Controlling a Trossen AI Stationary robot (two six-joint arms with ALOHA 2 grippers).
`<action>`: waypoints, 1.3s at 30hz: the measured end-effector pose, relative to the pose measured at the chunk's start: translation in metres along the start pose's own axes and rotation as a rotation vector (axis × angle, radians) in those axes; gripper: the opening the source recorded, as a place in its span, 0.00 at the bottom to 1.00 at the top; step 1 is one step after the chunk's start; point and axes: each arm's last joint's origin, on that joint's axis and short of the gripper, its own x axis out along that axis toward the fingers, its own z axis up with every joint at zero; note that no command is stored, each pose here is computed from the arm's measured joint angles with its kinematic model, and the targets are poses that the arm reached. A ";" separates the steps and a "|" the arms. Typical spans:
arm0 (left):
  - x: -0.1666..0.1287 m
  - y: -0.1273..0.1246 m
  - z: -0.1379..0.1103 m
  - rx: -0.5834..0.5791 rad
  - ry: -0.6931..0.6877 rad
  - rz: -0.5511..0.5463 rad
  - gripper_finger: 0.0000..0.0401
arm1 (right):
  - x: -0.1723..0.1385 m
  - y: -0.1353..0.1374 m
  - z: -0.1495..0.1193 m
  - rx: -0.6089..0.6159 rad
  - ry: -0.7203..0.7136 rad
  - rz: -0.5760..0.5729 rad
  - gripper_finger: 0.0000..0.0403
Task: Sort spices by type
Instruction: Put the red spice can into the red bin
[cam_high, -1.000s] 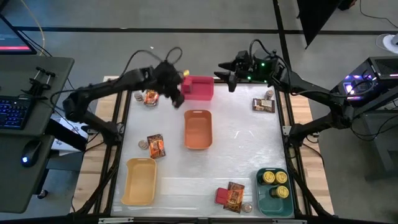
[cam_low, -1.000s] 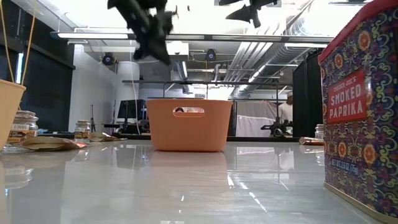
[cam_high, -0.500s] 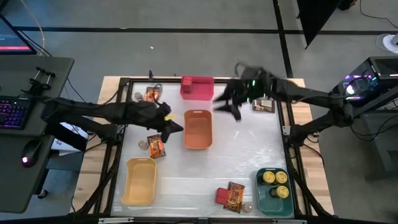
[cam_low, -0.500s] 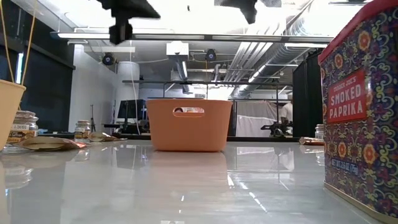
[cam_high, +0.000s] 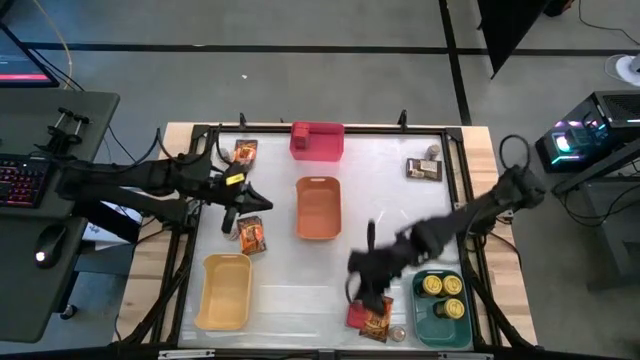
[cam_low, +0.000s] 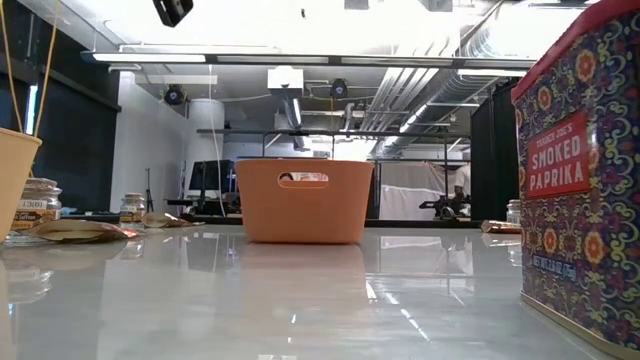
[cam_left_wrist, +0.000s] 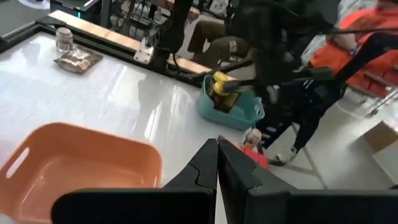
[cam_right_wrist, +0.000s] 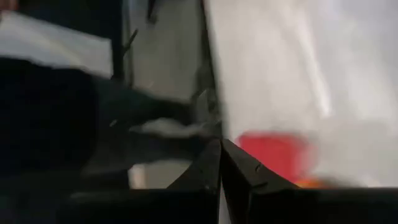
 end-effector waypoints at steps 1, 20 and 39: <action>0.000 0.000 0.000 0.010 -0.001 -0.001 0.00 | 0.008 0.004 -0.006 0.016 0.018 0.009 0.01; 0.010 0.002 0.000 0.017 -0.004 0.034 0.00 | 0.088 -0.028 -0.032 0.047 0.179 -0.240 0.00; 0.010 0.004 0.002 -0.007 -0.044 0.099 0.00 | -0.024 -0.157 0.055 -0.267 0.346 -0.694 0.00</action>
